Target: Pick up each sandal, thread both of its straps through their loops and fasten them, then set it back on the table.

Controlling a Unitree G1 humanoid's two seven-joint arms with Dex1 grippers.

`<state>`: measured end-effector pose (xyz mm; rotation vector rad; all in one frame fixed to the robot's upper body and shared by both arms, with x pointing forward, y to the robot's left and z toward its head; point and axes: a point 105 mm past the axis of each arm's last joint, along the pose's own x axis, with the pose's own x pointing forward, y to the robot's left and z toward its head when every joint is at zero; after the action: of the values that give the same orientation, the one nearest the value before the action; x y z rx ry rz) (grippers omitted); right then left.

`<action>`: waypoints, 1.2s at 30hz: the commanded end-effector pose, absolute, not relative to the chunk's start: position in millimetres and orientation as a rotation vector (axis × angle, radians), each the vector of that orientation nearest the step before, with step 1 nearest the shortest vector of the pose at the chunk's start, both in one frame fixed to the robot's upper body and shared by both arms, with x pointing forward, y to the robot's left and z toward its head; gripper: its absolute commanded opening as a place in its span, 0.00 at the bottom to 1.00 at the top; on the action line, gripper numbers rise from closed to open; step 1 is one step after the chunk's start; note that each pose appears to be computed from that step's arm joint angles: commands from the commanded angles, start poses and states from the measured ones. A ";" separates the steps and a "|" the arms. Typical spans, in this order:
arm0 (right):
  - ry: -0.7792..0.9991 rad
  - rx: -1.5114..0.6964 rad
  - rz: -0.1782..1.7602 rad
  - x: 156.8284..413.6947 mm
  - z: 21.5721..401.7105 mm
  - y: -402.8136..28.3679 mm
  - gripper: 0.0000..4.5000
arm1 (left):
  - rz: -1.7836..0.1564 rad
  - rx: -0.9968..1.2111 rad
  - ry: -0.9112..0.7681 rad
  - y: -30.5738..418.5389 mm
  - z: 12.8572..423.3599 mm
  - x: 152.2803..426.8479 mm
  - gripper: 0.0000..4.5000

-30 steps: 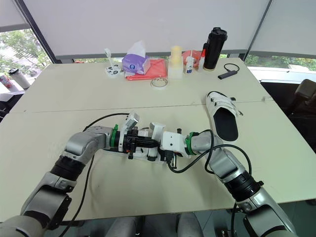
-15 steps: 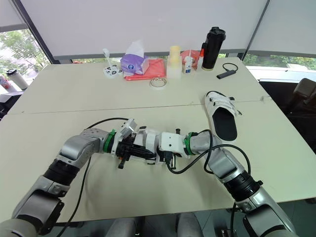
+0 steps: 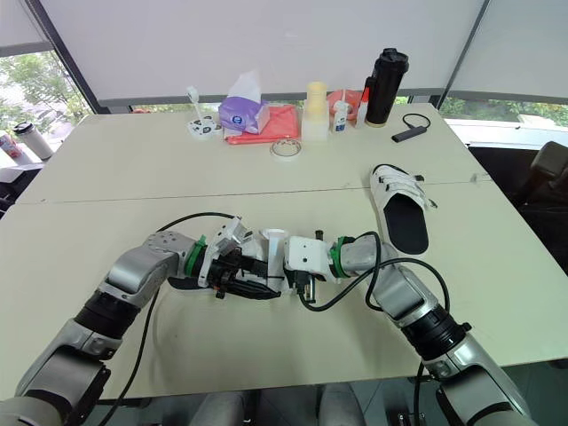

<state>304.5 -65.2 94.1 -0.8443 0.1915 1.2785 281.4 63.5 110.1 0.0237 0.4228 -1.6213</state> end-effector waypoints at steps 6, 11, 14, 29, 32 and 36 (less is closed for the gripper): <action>0.349 -0.845 1.268 302.1 62.0 -82.0 0.00 | -1.549 -0.107 0.323 79.2 156.7 283.8 0.70; 0.345 -0.843 1.279 302.6 61.3 -77.9 0.00 | -1.392 -0.183 0.175 98.5 194.8 297.8 0.70; 0.342 -0.843 1.282 303.0 61.3 -76.9 0.00 | -1.309 -0.190 0.139 108.8 201.4 305.5 0.70; 0.315 -0.847 1.312 303.8 65.2 -69.3 0.00 | -1.395 -0.294 0.316 113.0 168.9 273.6 0.70; 0.289 -0.862 1.306 306.3 73.2 -68.6 0.00 | -1.416 -0.302 0.343 110.1 164.0 270.3 0.70; 0.220 -0.829 1.256 313.4 107.4 -73.0 0.00 | -1.469 -0.351 0.335 105.4 176.0 266.9 0.70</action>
<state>310.4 -69.3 90.4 -0.8314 0.2498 1.2773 271.1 108.9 150.2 -0.3671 0.4226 -1.4005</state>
